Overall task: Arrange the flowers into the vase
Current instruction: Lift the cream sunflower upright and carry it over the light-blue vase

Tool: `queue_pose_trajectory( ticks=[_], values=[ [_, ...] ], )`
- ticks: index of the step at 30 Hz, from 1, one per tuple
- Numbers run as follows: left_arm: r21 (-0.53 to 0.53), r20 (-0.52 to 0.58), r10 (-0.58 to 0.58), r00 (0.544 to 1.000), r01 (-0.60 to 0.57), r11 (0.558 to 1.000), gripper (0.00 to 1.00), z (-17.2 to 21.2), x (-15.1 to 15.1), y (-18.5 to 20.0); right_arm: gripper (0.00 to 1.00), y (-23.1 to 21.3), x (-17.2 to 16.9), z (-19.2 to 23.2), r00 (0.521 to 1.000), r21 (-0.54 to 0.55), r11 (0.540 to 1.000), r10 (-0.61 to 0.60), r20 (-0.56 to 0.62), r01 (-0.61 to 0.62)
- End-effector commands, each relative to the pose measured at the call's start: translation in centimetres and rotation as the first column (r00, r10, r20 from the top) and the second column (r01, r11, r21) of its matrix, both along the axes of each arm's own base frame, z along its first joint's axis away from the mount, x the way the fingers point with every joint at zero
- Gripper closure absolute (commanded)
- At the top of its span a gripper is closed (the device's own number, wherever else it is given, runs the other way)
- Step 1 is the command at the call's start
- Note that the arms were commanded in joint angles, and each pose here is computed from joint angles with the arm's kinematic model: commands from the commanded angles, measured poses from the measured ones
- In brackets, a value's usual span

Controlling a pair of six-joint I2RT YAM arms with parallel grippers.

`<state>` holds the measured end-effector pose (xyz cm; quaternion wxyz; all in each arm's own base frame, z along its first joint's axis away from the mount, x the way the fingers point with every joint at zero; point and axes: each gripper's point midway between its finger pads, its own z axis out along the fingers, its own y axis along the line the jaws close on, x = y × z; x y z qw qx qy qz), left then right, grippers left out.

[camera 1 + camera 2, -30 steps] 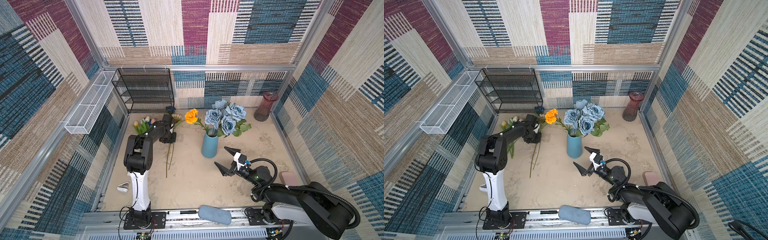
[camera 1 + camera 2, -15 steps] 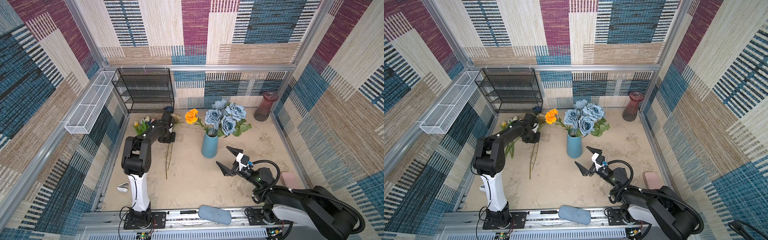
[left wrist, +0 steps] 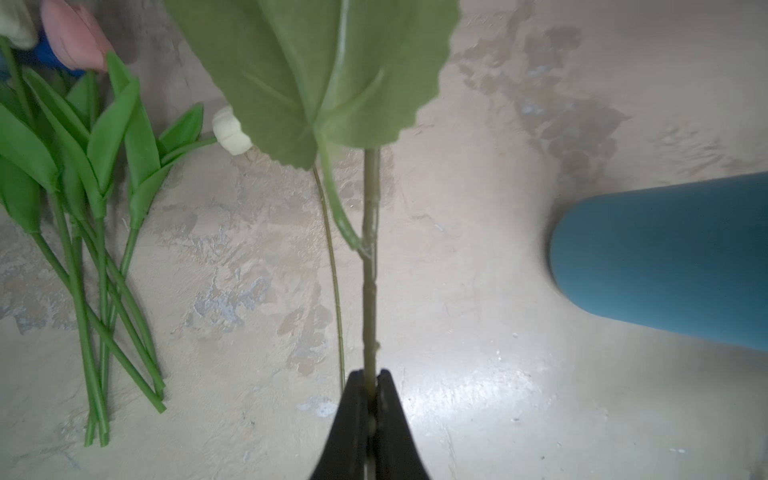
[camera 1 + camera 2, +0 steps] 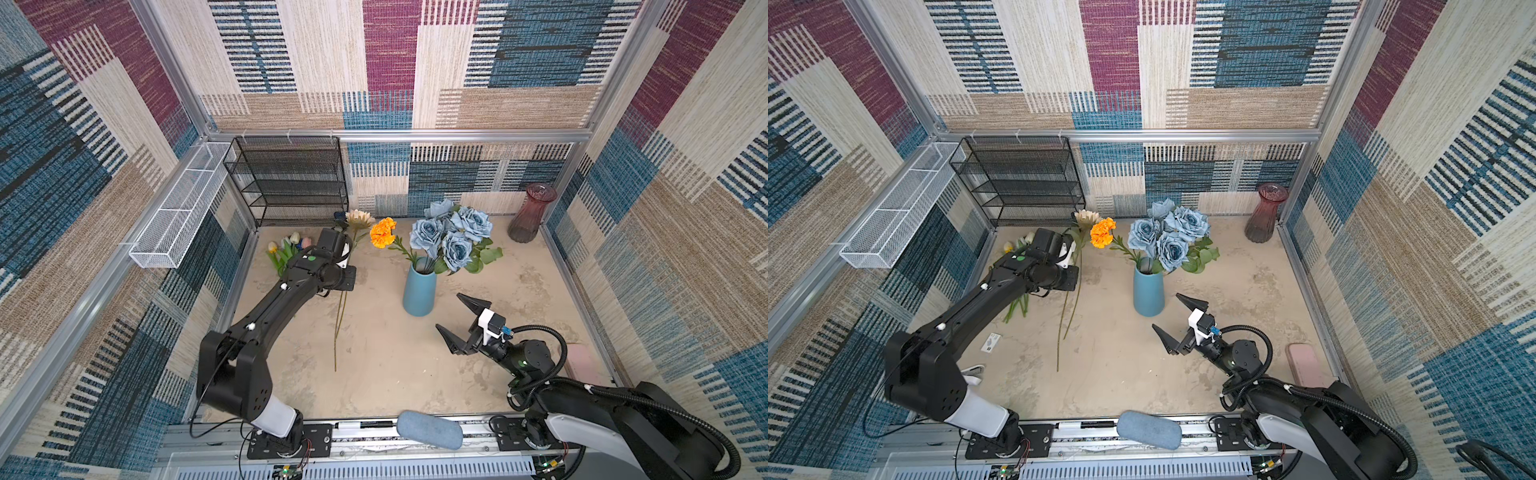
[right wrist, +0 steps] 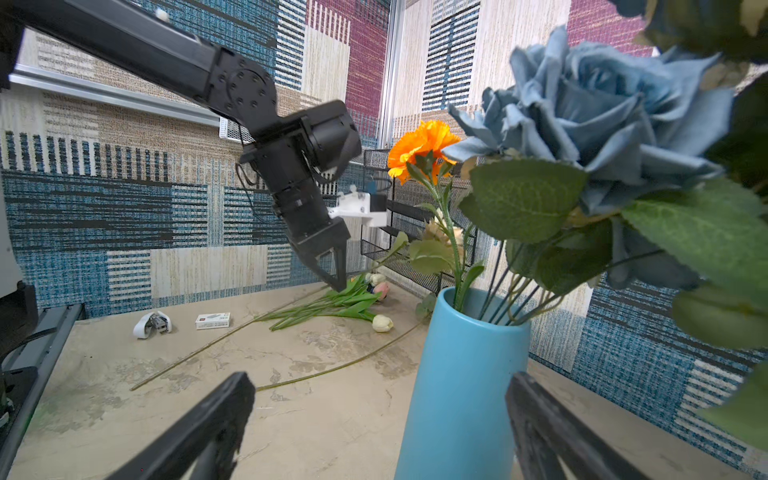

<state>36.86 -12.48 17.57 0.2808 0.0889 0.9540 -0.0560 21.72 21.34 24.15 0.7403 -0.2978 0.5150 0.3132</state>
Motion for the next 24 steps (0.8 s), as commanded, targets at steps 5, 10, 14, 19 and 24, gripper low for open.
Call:
queue_pose_trajectory(
  ticks=[5, 10, 14, 19, 24],
  values=[
    [-0.172, 0.308, 0.022, 0.951, 0.033, 0.985, 1.00, 7.5, -1.3, -0.6, 0.02, -0.7, 0.1, 0.6, 0.999, 0.012, 0.999, -0.039, 0.019, 0.039],
    [-0.294, 0.628, 0.037, 0.778, 0.193, 0.936, 1.00, 15.8, -3.3, -1.9, 0.02, -0.6, 0.1, 0.5, 0.999, 0.009, 0.999, -0.037, 0.018, 0.037],
    [-0.246, 0.786, 0.005, 0.618, 0.305, 0.920, 1.00, 22.5, -6.1, -3.1, 0.02, -0.7, 0.0, 0.6, 0.999, 0.012, 0.999, -0.037, 0.022, 0.037],
    [-0.153, 0.902, -0.071, 0.427, 0.467, 0.871, 1.00, 27.8, -9.7, -6.2, 0.02, -0.5, -0.2, 0.8, 1.000, 0.017, 1.000, -0.019, 0.024, 0.019],
    [-0.066, 0.931, -0.192, 0.312, 0.658, 0.750, 1.00, 29.0, -12.3, -12.3, 0.02, -0.3, 0.0, 0.4, 1.000, 0.012, 1.000, -0.014, 0.009, 0.014]
  ],
)
